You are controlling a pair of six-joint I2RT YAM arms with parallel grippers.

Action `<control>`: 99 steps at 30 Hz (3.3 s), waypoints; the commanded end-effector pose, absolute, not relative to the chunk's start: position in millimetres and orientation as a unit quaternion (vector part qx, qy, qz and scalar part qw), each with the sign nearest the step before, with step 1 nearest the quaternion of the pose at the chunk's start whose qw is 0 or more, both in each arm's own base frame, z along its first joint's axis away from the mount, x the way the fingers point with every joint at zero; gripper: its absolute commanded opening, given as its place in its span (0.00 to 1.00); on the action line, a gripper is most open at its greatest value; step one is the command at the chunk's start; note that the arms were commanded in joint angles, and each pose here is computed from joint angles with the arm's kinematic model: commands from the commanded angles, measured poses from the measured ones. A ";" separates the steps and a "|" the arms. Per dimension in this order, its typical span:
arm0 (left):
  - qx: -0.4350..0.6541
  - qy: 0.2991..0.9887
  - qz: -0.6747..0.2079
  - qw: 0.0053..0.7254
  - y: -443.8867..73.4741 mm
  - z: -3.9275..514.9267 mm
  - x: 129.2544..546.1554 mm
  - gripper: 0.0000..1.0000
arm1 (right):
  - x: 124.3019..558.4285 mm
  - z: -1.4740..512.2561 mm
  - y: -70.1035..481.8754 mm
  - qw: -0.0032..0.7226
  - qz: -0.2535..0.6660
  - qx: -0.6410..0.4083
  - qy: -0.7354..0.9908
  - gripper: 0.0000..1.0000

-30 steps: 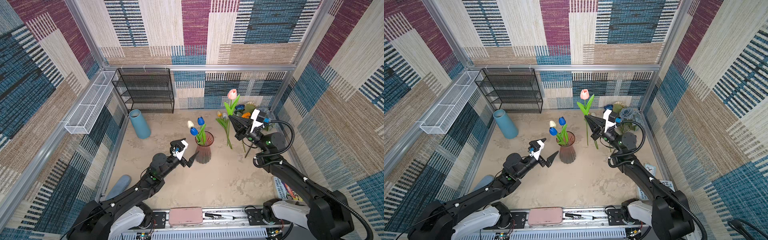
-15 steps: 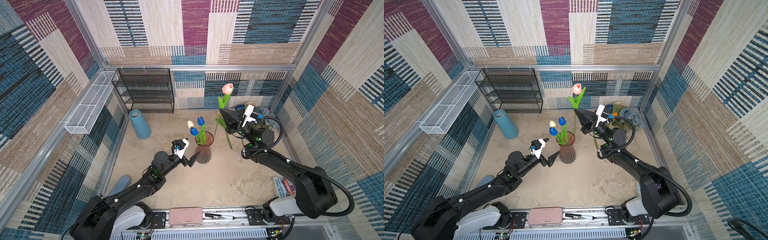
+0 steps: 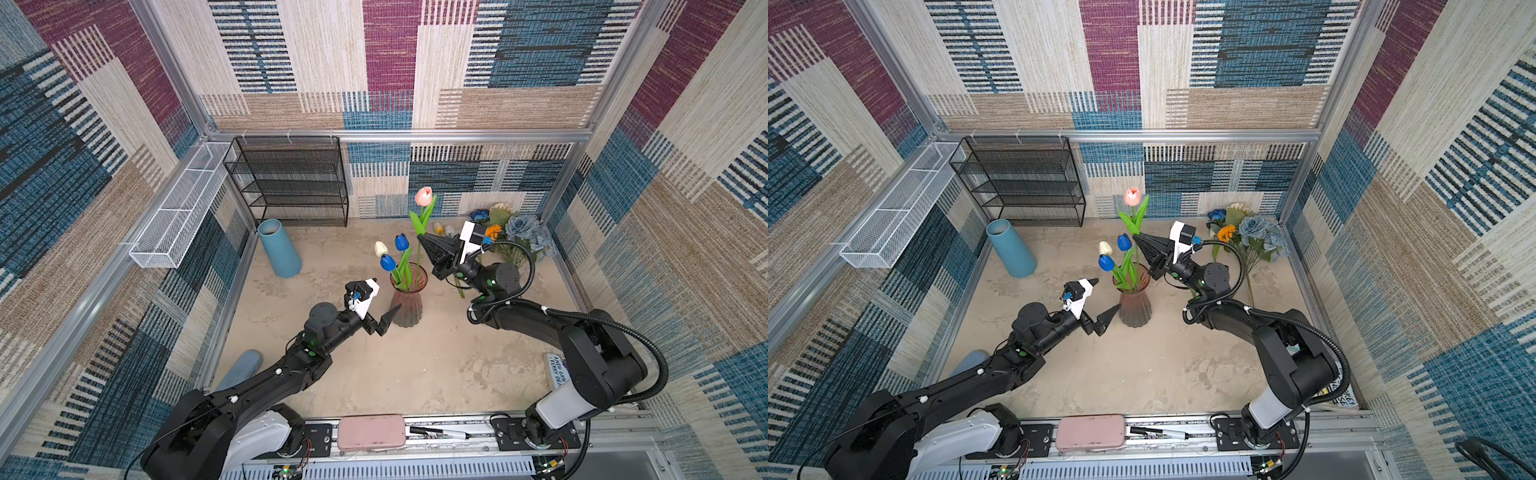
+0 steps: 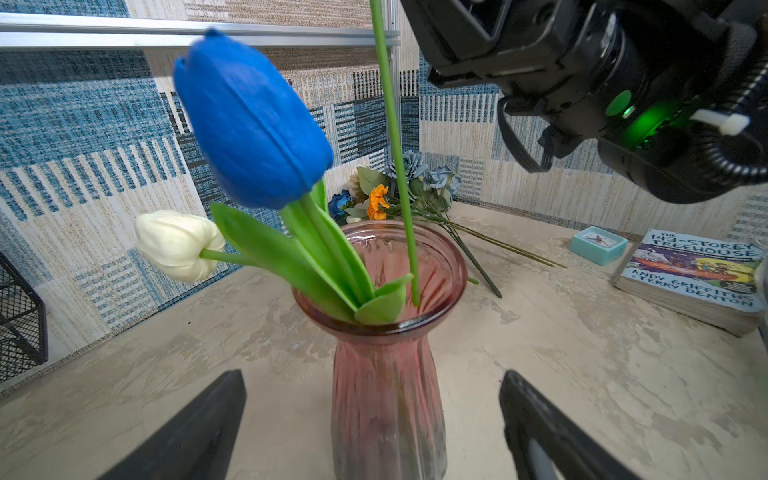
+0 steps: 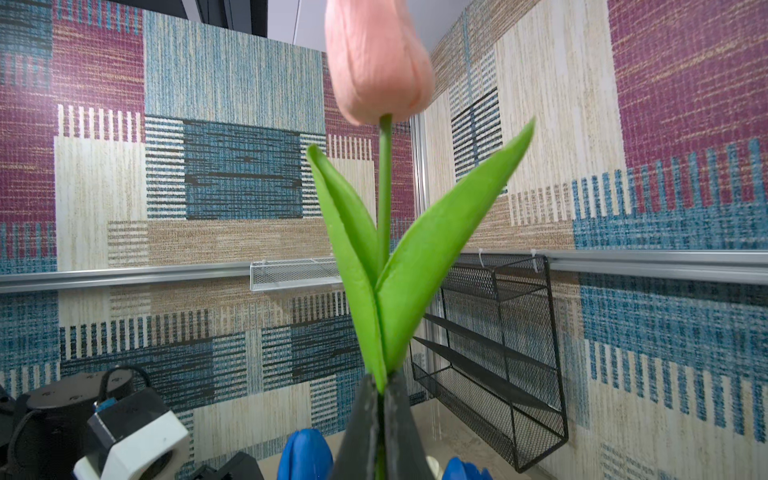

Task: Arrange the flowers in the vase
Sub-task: 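Carry the pink tulip over the pink vase and lower its stem in, then open the right gripper and move it back to the remaining tulips, then grasp the pale blue tulip stem with the right gripper and lift it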

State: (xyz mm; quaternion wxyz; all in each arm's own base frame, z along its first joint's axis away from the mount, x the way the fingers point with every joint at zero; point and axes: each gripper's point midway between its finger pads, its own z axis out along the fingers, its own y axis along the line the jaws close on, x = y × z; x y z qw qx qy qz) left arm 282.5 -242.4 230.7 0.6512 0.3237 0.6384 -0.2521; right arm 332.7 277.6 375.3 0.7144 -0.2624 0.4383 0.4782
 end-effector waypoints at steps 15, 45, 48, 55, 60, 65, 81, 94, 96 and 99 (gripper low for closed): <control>0.325 0.631 -0.244 0.660 -241.6 230.3 283.8 0.98 | 319.5 326.5 276.5 0.717 0.418 -0.297 0.472 0.24; 0.319 0.626 -0.242 0.669 -228.1 244.5 267.5 0.99 | 385.9 350.1 207.1 0.754 0.220 -0.146 0.602 0.75; 0.305 0.639 -0.232 0.667 -219.7 232.6 266.8 0.99 | 436.8 324.2 184.8 0.710 0.178 -0.094 0.674 0.68; 0.311 0.658 -0.223 0.649 -219.4 213.5 268.7 0.99 | 539.6 184.0 112.1 0.490 0.121 0.027 0.863 0.44; 0.313 0.656 -0.224 0.649 -223.8 212.0 273.6 0.99 | 549.9 115.2 70.2 0.401 0.048 0.076 0.912 0.41; 0.313 0.658 -0.227 0.646 -226.1 208.6 275.4 0.99 | 553.8 84.5 44.6 0.362 0.037 0.108 0.925 0.43; 0.314 0.656 -0.234 0.645 -230.7 212.6 278.7 0.99 | 553.5 95.1 89.7 0.380 0.137 0.023 0.914 0.41; 0.313 0.655 -0.239 0.645 -232.8 213.2 279.7 0.99 | 556.1 67.1 109.9 0.340 0.119 -0.002 0.933 0.37; 0.314 0.656 -0.238 0.644 -232.6 213.1 279.8 0.99 | 555.1 59.7 113.9 0.331 0.119 -0.007 0.936 0.37; 0.313 0.657 -0.236 0.644 -232.0 212.8 280.1 0.99 | 553.7 51.9 118.6 0.325 0.120 -0.011 0.938 0.37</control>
